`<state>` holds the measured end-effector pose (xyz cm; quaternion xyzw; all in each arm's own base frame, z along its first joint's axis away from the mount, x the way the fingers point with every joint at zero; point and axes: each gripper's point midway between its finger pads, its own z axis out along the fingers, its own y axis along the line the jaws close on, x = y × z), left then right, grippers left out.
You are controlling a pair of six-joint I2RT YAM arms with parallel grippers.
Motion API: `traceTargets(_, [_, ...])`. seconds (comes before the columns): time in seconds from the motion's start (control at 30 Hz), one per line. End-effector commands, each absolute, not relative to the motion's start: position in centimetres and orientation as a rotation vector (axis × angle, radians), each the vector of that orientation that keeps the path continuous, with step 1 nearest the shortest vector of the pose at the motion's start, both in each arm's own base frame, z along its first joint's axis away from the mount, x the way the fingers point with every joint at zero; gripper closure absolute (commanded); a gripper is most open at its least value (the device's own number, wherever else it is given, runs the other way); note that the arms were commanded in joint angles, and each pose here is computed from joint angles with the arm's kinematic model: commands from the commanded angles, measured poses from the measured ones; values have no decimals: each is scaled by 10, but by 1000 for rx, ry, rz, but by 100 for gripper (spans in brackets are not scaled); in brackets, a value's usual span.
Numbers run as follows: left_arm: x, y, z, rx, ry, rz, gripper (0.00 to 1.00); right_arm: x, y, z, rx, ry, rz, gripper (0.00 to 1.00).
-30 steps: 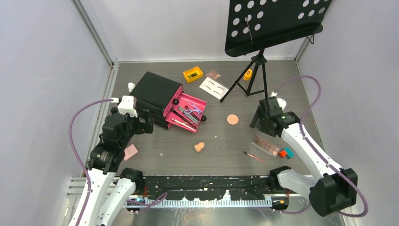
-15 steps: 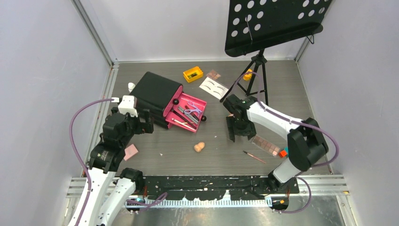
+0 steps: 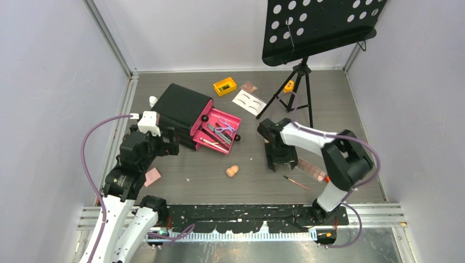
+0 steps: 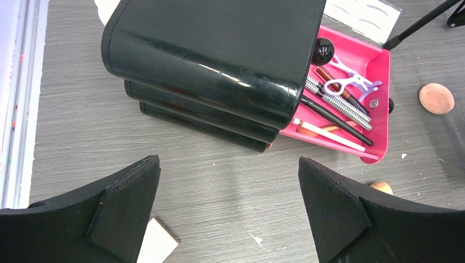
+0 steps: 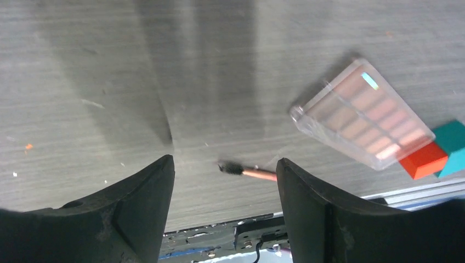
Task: Organize the makeup
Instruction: Pick up the makeup brush from the center of the board.
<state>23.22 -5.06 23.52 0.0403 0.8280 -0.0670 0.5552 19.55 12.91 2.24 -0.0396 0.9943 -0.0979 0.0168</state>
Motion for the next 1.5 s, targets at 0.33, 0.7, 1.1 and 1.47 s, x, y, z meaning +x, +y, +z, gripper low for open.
traceTargets(0.33, [236,-56,244,112,1915,-182,0,173,105,16,328,2900,-270,26])
traceTargets(0.7, [237,-58,242,118,1923,-190,0,159,101,18,433,2843,-151,26])
traceTargets(1.1, [237,-57,242,117,1925,-189,0,151,100,19,467,2838,-125,31])
traceTargets(1.47, [237,-57,243,118,1922,-189,0,157,104,19,482,2818,-96,50])
